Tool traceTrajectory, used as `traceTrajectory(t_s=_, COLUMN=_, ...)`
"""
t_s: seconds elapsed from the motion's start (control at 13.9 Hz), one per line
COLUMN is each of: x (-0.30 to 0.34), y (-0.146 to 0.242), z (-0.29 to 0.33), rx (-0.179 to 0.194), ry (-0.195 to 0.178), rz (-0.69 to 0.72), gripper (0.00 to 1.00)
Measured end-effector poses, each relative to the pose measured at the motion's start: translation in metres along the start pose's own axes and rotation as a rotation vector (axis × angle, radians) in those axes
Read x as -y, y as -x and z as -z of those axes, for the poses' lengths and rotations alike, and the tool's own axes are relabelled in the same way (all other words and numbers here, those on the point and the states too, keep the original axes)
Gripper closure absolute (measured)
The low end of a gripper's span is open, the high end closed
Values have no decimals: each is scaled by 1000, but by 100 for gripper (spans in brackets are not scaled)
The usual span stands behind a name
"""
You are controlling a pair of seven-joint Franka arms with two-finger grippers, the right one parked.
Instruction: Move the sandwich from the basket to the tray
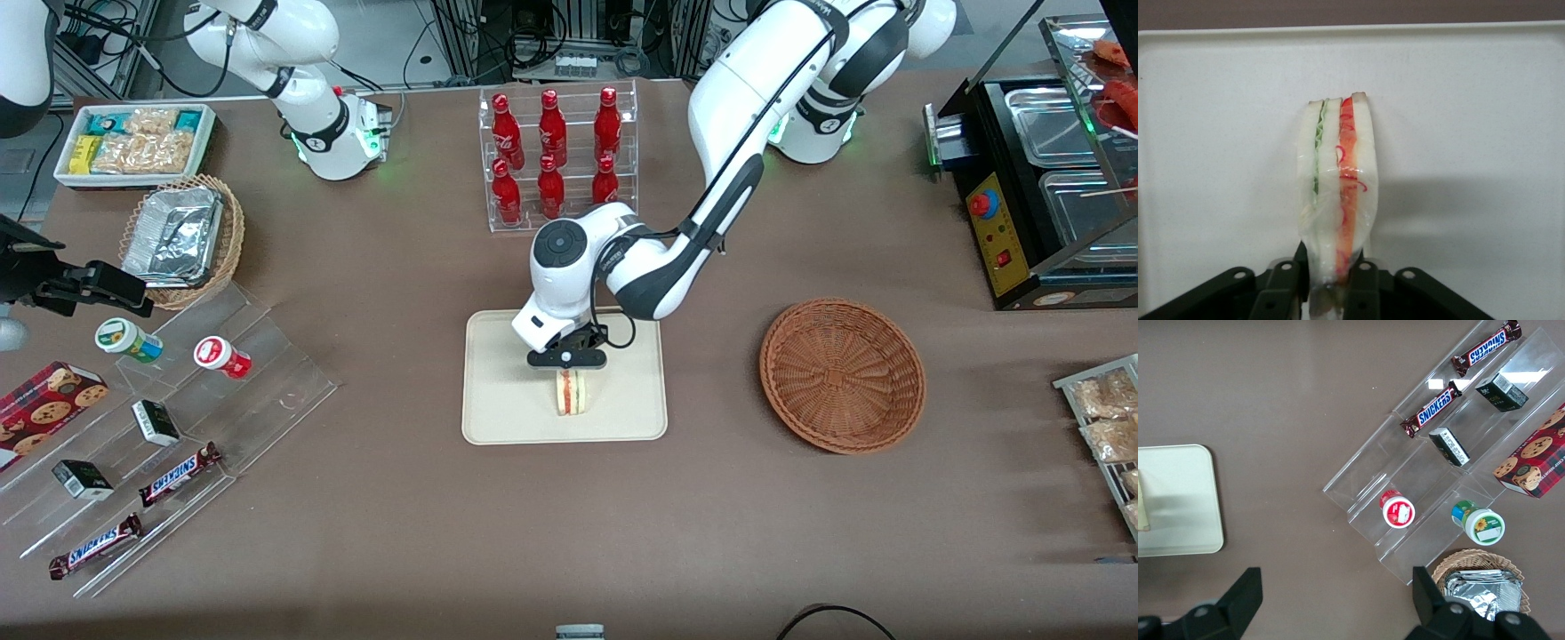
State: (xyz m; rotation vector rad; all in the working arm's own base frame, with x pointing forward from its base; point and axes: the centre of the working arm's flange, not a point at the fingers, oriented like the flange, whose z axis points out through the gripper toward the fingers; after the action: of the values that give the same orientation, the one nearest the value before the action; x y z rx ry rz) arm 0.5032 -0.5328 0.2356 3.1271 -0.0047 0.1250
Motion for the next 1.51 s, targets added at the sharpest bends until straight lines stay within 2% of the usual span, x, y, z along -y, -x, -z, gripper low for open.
traceTrajectory(t_s=0.29, x=-4, y=-10, z=18, rx=-26, ry=24, rz=18, gripper=28)
traceTrajectory(t_s=0.43, x=1, y=-20, z=41, rx=-28, ry=9, rz=59, gripper=8)
traceTrajectory(t_s=0.5, x=8, y=-27, z=59, rx=-24, ry=-5, rz=84, gripper=2)
traceTrajectory(t_s=0.94, x=95, y=-76, z=205, rx=9, ry=13, rz=285, gripper=0)
traceTrajectory(t_s=1.22, x=193, y=-105, z=281, rx=30, ry=-6, rz=434, gripper=0)
traceTrajectory(t_s=1.37, x=238, y=-115, z=303, rx=40, ry=-20, rz=460, gripper=1)
traceTrajectory(t_s=1.51, x=280, y=-121, z=318, rx=71, ry=-20, rz=459, gripper=0)
